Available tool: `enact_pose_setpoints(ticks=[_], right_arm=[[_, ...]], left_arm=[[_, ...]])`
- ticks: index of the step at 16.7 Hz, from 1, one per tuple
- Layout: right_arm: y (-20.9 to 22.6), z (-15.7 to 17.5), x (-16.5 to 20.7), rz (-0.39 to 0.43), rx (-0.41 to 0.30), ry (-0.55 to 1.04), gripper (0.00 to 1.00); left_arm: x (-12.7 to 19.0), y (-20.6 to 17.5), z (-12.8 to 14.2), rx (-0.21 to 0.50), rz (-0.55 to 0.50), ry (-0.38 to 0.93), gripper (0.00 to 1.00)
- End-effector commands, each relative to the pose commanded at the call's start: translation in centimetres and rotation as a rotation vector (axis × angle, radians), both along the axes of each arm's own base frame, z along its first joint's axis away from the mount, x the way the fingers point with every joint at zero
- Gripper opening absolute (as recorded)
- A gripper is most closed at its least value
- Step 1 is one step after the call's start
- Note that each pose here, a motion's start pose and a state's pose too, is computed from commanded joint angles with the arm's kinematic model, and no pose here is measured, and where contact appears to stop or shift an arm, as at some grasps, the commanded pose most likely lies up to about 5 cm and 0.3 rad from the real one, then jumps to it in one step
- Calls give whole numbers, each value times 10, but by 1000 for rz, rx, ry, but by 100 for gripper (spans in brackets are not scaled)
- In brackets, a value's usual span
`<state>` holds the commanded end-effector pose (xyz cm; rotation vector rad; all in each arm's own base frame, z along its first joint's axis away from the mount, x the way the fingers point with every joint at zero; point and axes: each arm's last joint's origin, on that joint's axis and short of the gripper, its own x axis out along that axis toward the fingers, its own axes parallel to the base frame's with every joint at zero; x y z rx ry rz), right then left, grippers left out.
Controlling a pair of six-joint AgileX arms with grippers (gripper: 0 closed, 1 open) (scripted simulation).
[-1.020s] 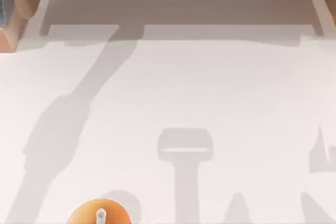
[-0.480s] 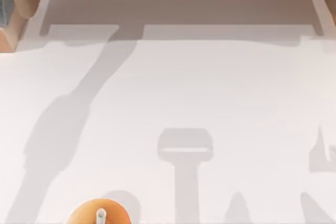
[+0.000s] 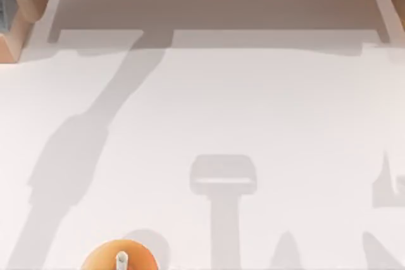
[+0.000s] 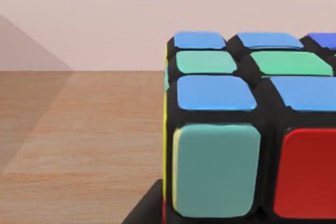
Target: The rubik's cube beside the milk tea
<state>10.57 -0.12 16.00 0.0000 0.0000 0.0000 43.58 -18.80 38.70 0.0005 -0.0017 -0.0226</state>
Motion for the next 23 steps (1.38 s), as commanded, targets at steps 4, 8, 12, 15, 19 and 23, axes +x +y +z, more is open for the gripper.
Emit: enact_pose_setpoints(ticks=[4,8,12,15,19,23], right_arm=[[0,0,0,0,0,0,100],[0,0,0,0,0,0,100],[0,0,0,0,0,0,100],[0,0,0,0,0,0,100],[0,0,0,0,0,0,100],[0,0,0,0,0,0,100]], left_arm=[[0,0,6,2,0,2,0],[0,0,10,0,0,0,0],[-9,5,22,-5,-9,-6,0],[-39,23,47,-3,-37,30,0],[-98,56,59,25,-86,198,0],[-161,87,23,62,-127,504,0]])
